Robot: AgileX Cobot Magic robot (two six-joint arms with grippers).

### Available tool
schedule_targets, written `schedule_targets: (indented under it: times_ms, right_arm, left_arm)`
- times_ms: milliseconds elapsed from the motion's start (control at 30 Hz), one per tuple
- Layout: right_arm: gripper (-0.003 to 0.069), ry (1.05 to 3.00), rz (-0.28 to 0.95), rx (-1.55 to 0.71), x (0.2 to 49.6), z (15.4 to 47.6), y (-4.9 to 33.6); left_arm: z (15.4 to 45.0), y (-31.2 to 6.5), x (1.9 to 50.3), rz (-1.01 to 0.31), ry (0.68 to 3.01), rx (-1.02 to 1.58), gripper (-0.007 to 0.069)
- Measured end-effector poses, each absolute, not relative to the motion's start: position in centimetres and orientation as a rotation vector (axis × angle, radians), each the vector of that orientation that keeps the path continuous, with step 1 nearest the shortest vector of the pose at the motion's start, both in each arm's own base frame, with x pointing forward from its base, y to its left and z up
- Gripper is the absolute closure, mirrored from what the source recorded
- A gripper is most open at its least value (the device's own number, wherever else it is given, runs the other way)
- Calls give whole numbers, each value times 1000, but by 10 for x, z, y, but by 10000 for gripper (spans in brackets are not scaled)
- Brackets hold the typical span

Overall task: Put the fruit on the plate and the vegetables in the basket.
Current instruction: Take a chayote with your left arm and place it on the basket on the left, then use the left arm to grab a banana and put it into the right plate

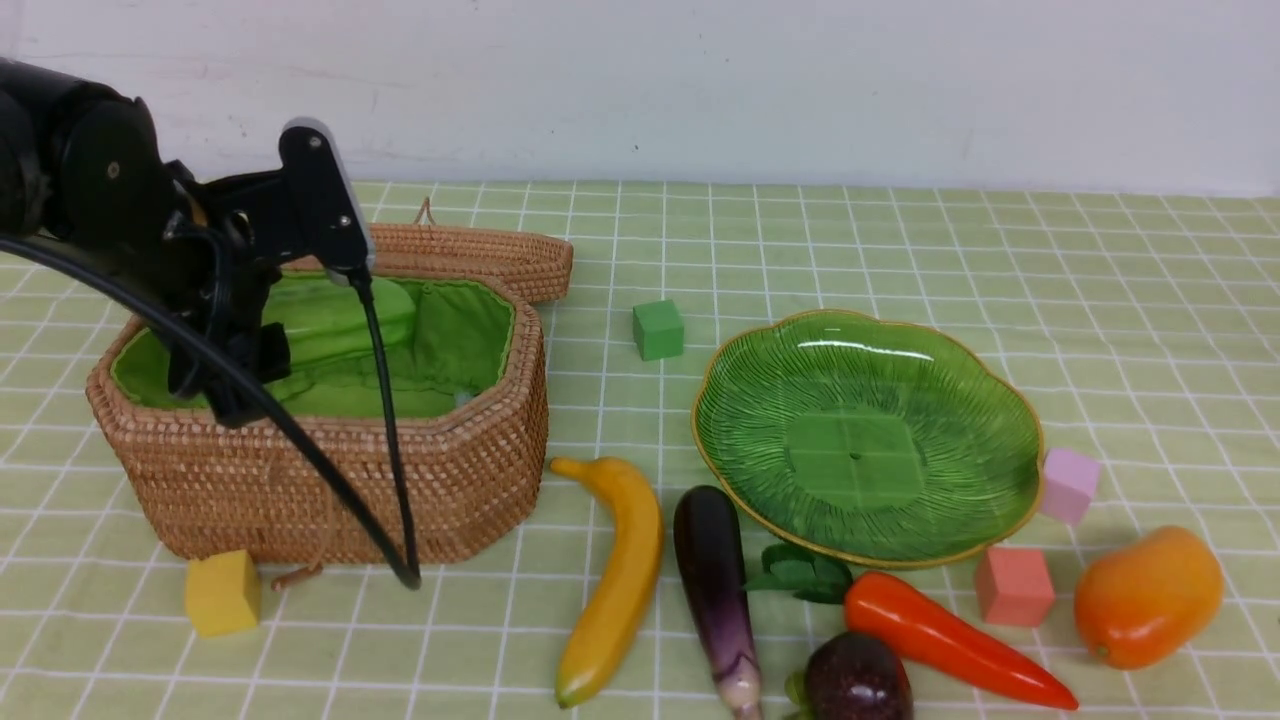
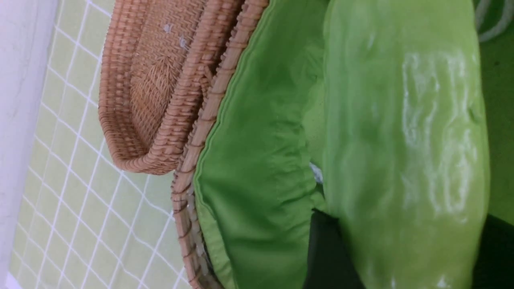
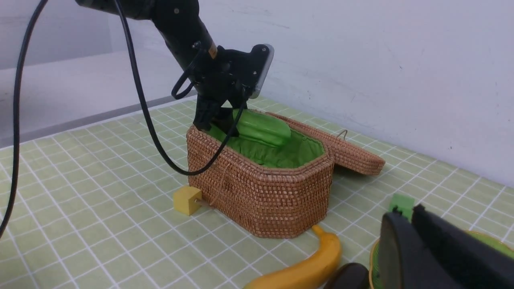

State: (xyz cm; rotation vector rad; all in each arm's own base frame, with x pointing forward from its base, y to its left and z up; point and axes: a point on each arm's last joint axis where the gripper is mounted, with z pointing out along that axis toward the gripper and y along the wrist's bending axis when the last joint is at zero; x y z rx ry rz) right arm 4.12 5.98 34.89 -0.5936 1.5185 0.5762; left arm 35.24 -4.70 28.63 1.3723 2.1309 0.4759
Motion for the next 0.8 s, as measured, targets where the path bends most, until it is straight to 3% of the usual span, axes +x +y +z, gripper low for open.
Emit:
schedule_targets:
  times_ms: [233,500,667,800]
  right_arm:
    - [614,1518,576,-593,41,349,60]
    - [615,1518,576,-593,41,349,60]
    - [613,1518,576,-593,41,349,60]
    - [608,1518,576,-593,41,349,60]
  left_arm:
    - [286,-48,352,448,2138,1353,170]
    - [286,-52,351,378,2156,1305,32]
    - [294,-54,347,342,2149,1265,22]
    - [324,-55,329,289,2100,1155,69]
